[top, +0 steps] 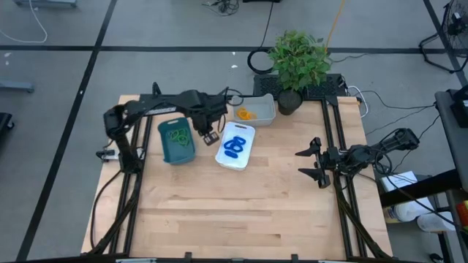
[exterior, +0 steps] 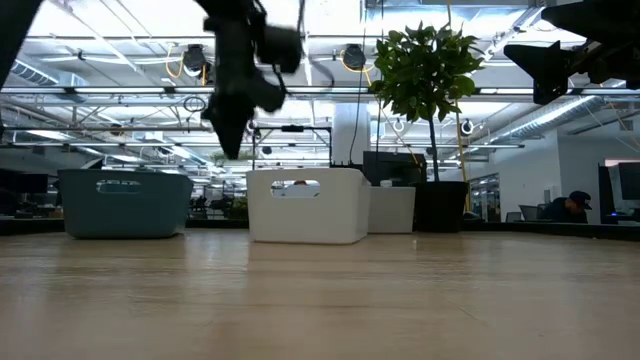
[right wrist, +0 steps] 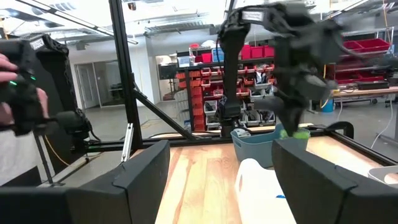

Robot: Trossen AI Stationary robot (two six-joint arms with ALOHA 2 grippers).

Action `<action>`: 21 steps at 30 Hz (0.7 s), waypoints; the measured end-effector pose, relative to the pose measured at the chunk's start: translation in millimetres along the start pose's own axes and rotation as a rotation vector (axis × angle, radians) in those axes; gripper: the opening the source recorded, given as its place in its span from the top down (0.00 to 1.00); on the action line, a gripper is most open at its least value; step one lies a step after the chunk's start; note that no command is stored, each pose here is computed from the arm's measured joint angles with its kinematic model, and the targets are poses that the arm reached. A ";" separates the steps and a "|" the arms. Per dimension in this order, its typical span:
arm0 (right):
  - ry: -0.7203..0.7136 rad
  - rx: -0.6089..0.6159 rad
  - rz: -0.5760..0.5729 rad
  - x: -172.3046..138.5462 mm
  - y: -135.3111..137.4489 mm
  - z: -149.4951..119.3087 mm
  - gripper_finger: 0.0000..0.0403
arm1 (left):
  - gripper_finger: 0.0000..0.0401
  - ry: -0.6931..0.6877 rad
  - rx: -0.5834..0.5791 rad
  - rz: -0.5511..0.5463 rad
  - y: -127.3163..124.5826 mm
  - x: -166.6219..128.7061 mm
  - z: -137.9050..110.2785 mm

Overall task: Sort spring keychains
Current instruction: Put the green spring keychain into the blue bin

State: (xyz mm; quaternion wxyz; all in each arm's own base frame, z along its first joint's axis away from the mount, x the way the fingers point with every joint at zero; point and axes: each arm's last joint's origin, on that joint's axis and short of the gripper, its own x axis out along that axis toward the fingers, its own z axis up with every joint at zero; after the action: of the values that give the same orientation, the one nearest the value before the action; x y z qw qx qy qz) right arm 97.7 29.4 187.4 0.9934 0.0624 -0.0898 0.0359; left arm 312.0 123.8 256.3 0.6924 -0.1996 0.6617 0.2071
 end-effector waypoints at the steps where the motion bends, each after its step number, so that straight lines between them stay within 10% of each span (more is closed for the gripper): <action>1: 0.000 0.000 0.000 0.0 0.0 0.0 0.34 | 0.96 -0.010 0.019 0.001 -6.9 -7.0 -5.8; 15: 0.001 0.000 0.000 0.0 0.0 -0.3 0.34 | 0.96 0.053 0.206 0.002 -102.5 -53.9 -100.1; 21: 0.002 0.000 0.000 0.0 0.0 -0.4 0.34 | 0.96 0.055 0.200 0.037 -104.5 -64.1 -121.3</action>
State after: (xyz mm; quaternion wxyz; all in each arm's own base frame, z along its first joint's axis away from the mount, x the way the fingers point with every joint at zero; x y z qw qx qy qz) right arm 97.8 29.4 187.0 0.9934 0.0622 -0.0890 0.0361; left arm 265.9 -31.7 315.2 0.6864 -0.1231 0.7014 0.1471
